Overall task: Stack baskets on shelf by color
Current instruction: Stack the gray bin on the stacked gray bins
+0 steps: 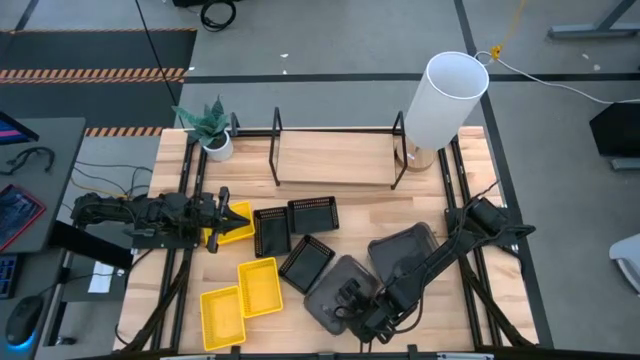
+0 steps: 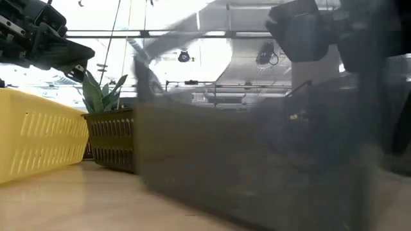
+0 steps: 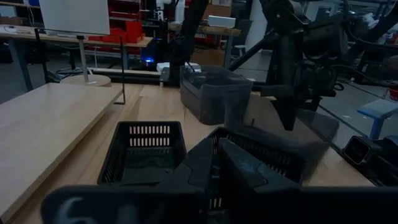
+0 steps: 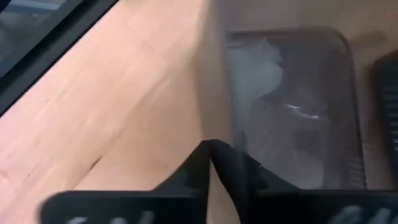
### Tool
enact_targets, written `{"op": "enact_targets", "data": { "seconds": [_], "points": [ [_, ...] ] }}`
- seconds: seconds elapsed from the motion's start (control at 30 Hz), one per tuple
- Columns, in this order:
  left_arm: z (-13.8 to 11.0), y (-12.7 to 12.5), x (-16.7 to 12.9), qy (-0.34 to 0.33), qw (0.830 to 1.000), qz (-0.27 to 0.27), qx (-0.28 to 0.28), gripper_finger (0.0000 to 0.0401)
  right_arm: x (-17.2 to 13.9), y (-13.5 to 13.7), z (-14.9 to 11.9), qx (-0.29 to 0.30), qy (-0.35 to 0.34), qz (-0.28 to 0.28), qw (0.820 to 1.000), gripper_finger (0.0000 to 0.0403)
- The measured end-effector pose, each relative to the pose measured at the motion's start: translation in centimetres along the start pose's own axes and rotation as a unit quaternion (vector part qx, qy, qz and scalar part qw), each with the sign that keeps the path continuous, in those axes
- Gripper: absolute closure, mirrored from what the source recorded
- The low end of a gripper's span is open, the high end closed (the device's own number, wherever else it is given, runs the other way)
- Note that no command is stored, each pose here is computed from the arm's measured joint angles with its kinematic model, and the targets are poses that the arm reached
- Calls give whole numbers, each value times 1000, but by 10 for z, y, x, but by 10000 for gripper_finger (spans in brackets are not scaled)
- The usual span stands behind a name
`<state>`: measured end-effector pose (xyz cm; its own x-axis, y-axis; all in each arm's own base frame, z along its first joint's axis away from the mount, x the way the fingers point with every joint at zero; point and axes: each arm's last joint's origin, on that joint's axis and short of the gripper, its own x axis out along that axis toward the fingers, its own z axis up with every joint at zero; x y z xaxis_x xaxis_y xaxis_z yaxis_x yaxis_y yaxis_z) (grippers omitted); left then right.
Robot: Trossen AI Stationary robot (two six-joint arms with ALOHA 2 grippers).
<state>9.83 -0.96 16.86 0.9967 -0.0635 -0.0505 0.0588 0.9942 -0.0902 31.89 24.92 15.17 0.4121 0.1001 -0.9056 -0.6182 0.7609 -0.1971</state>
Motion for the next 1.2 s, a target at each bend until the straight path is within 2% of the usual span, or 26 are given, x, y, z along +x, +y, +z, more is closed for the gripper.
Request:
{"op": "enact_targets", "data": {
  "seconds": [0.07,0.37,0.73,0.97,1.2],
  "points": [
    [0,0,0,-1,1000,0,0,366,0,0,0,0,0,0,1000,393],
    [0,0,0,-2,1000,0,0,376,0,0,0,-2,0,5,1000,396],
    [0,0,0,-2,1000,0,0,365,-4,0,0,-4,0,10,1000,399],
    [0,0,0,-1,1000,0,0,374,-41,-8,6,4,-40,-12,999,399],
    [0,0,0,-1,1000,0,0,372,-96,-18,4,33,-76,-27,996,400]
  ]
}}
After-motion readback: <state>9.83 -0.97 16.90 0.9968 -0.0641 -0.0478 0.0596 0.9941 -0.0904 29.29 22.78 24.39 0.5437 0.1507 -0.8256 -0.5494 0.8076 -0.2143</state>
